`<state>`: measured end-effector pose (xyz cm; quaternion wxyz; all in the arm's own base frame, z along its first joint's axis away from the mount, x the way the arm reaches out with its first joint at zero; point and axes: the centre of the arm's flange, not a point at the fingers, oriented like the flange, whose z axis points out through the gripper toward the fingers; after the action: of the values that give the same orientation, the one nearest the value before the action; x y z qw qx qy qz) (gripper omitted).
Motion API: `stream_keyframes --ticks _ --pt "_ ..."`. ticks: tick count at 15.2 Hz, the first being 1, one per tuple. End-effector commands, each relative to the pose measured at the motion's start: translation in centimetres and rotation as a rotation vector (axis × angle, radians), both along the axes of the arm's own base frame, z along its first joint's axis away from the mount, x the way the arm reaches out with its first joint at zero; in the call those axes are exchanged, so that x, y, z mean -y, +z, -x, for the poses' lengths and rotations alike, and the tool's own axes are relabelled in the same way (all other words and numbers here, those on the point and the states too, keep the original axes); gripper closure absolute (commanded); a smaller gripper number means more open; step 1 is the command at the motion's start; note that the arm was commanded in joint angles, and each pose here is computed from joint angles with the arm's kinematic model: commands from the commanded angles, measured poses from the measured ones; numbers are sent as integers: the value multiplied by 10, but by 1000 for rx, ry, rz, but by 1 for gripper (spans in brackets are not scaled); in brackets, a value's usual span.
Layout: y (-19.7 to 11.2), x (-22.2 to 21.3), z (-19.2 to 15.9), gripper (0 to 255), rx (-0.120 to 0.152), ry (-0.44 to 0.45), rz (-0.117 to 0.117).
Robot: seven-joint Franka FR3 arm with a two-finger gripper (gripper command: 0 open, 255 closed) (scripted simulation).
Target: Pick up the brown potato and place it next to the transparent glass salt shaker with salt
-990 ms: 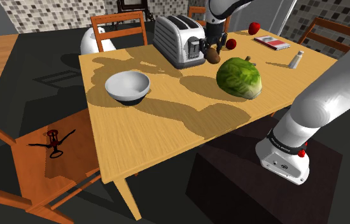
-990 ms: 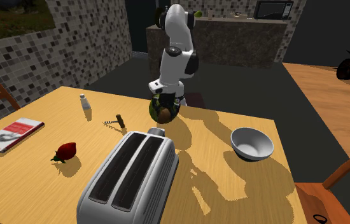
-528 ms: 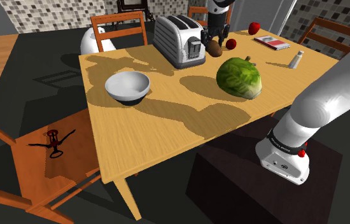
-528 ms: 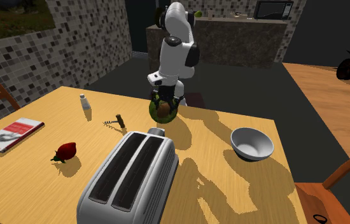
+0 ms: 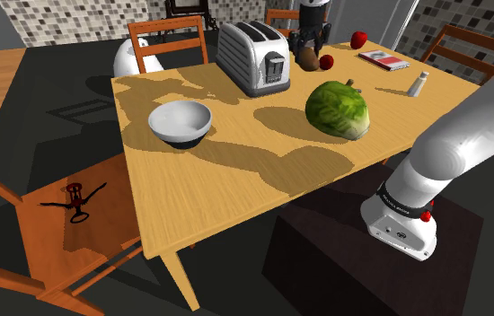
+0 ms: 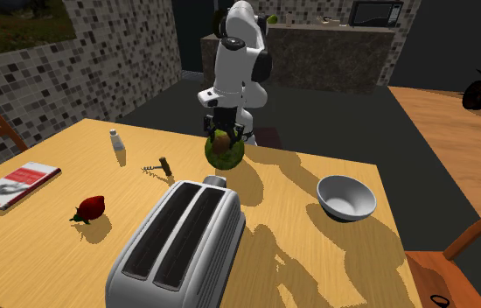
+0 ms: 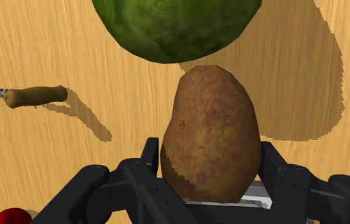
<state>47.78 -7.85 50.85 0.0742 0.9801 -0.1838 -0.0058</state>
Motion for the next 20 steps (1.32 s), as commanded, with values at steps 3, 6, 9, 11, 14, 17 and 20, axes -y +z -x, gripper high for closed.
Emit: stream_keyframes --ticks 3,6,9,11,14,17,20 --pt "0 48 19 255 0 0 0" --pt "1 84 34 255 0 0 0" --pt "1 121 49 255 0 0 0" --pt "1 145 60 255 0 0 0" --pt "1 182 75 255 0 0 0" --pt "1 218 90 255 0 0 0" --pt "1 255 106 255 0 0 0"
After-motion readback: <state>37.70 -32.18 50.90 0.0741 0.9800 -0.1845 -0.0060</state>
